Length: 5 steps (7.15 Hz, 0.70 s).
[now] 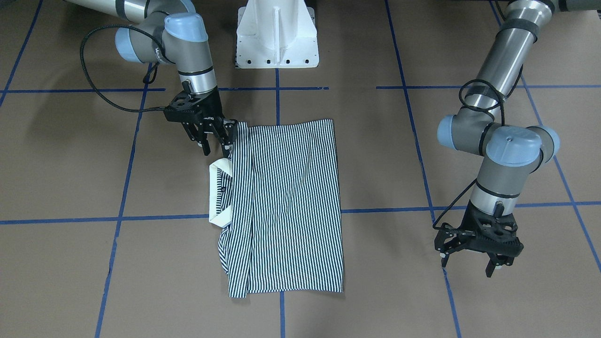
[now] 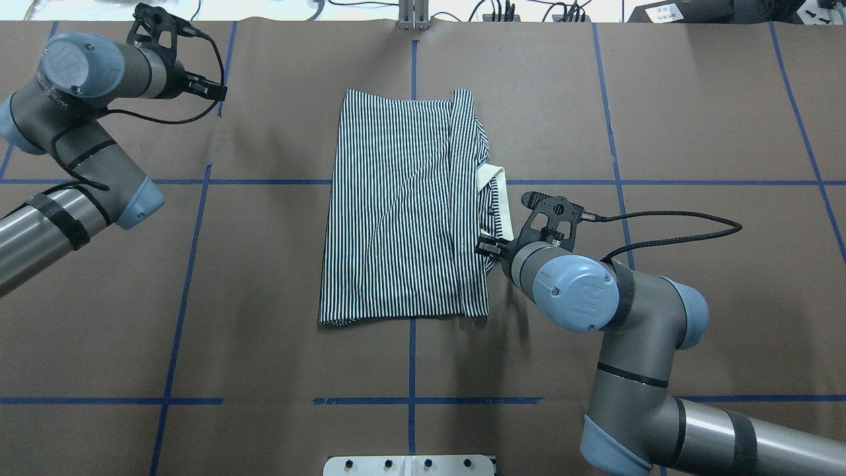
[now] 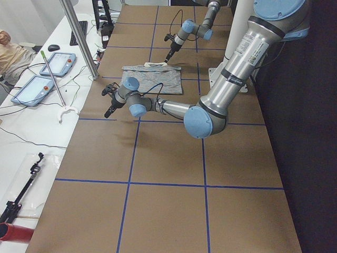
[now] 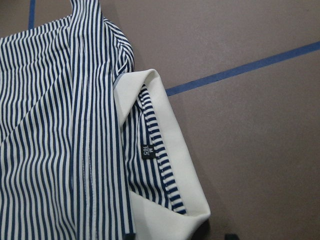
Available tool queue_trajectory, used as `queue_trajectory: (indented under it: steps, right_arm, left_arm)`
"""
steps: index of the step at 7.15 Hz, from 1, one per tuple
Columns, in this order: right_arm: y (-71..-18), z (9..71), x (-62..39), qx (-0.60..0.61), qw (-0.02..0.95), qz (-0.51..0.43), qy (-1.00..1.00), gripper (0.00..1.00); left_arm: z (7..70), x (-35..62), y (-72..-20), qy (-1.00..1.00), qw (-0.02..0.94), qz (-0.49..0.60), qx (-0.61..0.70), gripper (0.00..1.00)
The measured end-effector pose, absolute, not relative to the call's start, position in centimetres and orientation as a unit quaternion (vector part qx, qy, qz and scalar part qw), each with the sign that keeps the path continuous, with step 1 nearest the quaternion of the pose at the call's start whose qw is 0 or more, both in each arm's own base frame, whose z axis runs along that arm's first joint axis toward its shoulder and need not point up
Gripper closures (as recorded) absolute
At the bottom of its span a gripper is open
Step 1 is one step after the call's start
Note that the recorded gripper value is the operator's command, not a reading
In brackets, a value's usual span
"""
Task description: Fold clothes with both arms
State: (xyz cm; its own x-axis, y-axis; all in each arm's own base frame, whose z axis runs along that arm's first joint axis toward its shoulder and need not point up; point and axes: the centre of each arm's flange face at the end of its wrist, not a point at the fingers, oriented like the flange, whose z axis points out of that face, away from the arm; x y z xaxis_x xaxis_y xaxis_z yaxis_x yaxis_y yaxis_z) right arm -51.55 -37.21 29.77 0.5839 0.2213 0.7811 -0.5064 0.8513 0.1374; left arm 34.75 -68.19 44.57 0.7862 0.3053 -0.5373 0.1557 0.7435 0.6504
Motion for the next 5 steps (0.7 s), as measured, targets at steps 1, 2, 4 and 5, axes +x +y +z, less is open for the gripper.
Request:
queue_trajectory:
  steps: [1,2,4,5]
  right_arm:
    - [-37.2,27.4,-52.2,0.175,0.892,0.180,-0.375,0.00]
    - [-36.7,24.9,-53.4,0.173,0.913,0.144,-0.341,0.00]
    - [-34.9,22.8,-55.9,0.166,0.938,0.076,-0.295,0.41]
    - [-34.2,22.9,-57.2,0.163,0.947,0.035,-0.275,0.43]
  left_arm:
    - [44.5,34.8,-68.0,0.329,0.875,0.046,0.353,0.00]
    - [44.5,34.8,-67.7,0.336,0.873,0.050,0.349,0.00]
    - [44.6,34.8,-67.4,0.341,0.872,0.054,0.346,0.00]
    - [44.7,34.7,-67.3,0.341,0.873,0.054,0.345,0.00]
